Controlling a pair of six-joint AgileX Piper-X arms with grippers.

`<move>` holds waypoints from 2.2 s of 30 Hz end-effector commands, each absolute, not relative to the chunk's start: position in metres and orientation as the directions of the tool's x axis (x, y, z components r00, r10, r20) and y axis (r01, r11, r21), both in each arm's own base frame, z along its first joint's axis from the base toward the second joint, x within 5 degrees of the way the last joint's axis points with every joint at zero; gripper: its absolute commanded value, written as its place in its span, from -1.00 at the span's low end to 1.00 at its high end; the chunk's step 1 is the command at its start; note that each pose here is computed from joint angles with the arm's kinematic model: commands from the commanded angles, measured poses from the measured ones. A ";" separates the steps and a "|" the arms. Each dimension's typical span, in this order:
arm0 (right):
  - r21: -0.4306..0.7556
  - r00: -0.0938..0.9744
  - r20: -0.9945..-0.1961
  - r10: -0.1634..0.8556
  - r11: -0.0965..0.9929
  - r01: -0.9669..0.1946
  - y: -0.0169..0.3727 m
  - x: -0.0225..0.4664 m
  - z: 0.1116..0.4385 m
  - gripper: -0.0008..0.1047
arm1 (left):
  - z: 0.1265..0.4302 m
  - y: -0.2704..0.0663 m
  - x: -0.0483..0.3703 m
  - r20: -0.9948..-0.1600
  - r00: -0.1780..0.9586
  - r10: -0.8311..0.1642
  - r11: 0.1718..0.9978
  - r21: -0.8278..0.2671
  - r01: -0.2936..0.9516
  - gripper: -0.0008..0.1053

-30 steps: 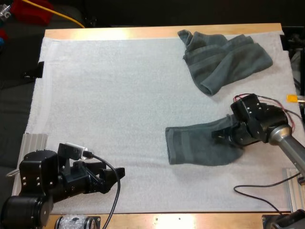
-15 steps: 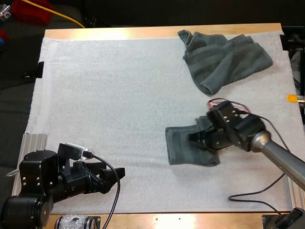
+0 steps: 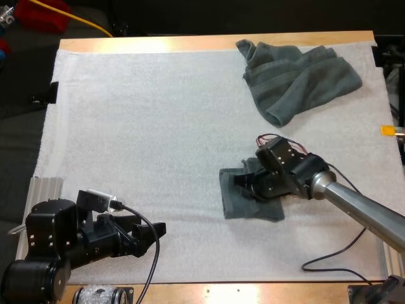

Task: Pick towel from pile, fold and stack

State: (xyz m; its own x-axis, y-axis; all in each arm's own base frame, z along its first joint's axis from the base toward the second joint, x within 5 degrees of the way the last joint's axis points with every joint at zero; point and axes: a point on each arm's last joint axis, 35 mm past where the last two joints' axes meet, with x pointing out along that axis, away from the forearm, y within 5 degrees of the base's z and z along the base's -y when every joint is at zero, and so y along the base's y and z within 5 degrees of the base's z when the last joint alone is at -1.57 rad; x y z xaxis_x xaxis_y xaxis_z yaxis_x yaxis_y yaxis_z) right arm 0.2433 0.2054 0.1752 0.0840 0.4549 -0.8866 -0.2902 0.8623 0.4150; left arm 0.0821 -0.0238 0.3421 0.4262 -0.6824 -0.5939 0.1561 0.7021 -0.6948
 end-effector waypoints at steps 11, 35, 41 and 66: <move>0.482 -0.004 -0.866 0.500 0.832 -0.274 0.214 0.248 0.151 -0.96 | 0.345 -0.024 0.081 -0.579 0.428 -0.694 0.692 -0.702 0.171 0.33; 0.510 -0.004 -0.843 0.538 0.796 -0.326 0.229 0.242 0.152 0.09 | 0.345 -0.024 0.081 -0.578 0.430 -0.694 0.692 -0.701 0.173 0.33; 0.475 -0.007 -0.855 0.519 0.777 -0.413 0.244 0.230 0.153 0.09 | 0.346 -0.024 0.082 -0.576 0.432 -0.694 0.692 -0.701 0.176 0.33; 0.124 0.229 -0.919 0.319 0.788 -0.603 0.214 0.206 0.234 0.09 | 0.348 -0.024 0.085 -0.558 0.456 -0.694 0.692 -0.692 0.205 0.33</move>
State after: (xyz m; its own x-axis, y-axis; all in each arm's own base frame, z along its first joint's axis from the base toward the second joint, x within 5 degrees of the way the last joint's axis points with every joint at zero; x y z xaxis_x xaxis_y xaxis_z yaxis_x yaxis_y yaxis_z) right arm 0.2084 0.2162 0.2299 0.2244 0.3375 -0.9142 -0.5898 0.7938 0.1483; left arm 0.0855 -0.0238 0.3447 0.4508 -0.6823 -0.5756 0.1850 0.7022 -0.6875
